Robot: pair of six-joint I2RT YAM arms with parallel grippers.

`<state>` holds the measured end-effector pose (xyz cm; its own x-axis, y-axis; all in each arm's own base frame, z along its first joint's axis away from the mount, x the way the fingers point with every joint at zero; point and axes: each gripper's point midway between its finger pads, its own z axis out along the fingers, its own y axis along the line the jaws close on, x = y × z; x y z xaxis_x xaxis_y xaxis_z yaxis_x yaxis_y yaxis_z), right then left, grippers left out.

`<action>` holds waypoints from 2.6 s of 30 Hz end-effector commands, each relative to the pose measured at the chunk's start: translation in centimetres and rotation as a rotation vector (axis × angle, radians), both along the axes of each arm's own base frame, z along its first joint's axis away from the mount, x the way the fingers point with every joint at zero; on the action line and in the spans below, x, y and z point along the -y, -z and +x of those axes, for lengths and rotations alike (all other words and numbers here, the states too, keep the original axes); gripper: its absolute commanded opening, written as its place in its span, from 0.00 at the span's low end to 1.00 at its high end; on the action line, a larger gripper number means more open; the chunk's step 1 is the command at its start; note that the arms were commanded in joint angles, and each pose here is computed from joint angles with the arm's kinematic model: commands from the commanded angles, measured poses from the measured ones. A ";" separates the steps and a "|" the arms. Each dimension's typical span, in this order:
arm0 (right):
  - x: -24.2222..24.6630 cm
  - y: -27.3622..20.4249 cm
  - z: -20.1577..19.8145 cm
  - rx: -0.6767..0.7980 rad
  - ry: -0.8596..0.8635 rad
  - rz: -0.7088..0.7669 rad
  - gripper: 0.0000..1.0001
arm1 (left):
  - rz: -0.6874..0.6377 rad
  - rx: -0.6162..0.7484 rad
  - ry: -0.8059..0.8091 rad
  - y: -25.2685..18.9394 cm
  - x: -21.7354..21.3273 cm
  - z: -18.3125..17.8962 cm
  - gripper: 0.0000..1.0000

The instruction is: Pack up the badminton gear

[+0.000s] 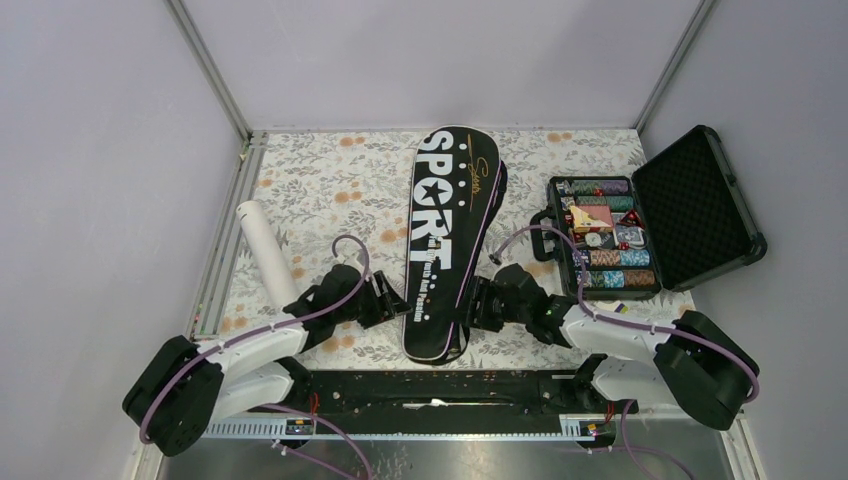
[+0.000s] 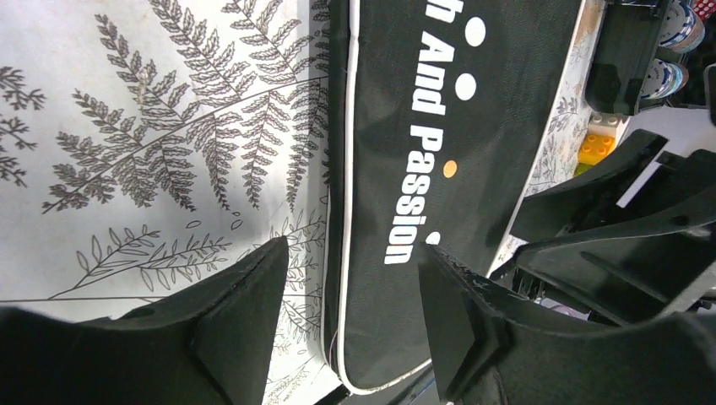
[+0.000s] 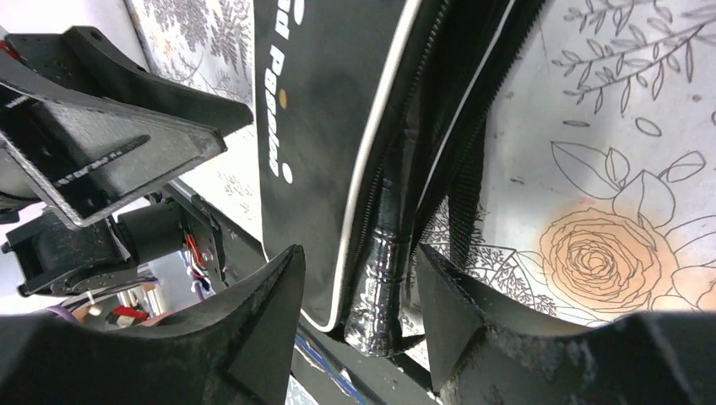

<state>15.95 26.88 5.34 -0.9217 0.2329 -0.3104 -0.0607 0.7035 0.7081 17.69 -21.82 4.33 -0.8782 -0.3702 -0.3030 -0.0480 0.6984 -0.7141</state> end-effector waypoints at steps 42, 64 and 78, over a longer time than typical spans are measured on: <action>5.7 -4.2 4.4 0.215 0.342 -0.137 0.76 | 0.214 0.243 0.101 -9.4 1.6 0.1 0.58; 5.4 0.4 16.0 0.080 0.390 -0.178 0.79 | 0.461 0.346 -0.105 -11.9 -7.9 0.2 0.99; 3.8 1.9 15.9 0.011 0.379 -0.091 0.08 | 0.312 0.450 0.082 -14.1 -3.4 -0.9 0.68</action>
<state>31.79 22.13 1.92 -0.7715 0.5144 -0.3743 0.2359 0.7778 0.5826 16.54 -15.87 15.78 -0.7077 -0.1200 -0.6963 0.1799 0.9224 -0.3419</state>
